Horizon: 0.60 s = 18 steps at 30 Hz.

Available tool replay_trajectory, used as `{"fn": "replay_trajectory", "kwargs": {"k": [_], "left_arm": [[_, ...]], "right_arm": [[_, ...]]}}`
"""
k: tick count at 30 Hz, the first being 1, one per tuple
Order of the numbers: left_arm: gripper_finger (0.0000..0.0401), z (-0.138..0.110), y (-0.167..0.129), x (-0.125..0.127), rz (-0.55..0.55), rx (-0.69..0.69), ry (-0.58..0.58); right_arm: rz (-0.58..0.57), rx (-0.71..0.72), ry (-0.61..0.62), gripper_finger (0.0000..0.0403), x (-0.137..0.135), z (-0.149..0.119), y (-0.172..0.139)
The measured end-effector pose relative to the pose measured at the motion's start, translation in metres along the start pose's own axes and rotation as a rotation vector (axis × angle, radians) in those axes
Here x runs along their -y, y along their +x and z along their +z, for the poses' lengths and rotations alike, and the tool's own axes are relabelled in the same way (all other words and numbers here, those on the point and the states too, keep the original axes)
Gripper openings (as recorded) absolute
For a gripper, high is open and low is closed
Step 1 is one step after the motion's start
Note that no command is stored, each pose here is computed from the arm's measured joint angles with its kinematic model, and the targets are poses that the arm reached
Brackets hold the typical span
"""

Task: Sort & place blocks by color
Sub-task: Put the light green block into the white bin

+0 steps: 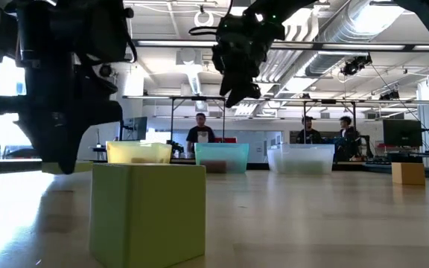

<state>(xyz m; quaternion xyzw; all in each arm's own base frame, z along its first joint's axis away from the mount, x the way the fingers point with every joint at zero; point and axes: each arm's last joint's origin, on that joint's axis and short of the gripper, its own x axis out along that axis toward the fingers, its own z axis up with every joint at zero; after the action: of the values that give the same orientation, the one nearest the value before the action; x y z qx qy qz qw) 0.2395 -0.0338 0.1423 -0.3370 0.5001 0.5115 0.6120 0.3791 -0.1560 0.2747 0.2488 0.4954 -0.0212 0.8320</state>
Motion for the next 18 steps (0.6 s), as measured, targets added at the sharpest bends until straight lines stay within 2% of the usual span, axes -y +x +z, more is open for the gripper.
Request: {"fn": "replay_trajectory", "kwargs": {"k": [11,18], "left_arm": [[0.0096,0.027,-0.018,0.012,-0.216,0.209,0.523],[0.0096,0.048,-0.031,0.018,-0.331,0.347,0.73]], "right_arm": [[0.161,0.003,0.19,0.019,-0.025,0.003,0.008],[0.198,-0.01,0.23,0.019,-0.051,0.001,0.017]]}}
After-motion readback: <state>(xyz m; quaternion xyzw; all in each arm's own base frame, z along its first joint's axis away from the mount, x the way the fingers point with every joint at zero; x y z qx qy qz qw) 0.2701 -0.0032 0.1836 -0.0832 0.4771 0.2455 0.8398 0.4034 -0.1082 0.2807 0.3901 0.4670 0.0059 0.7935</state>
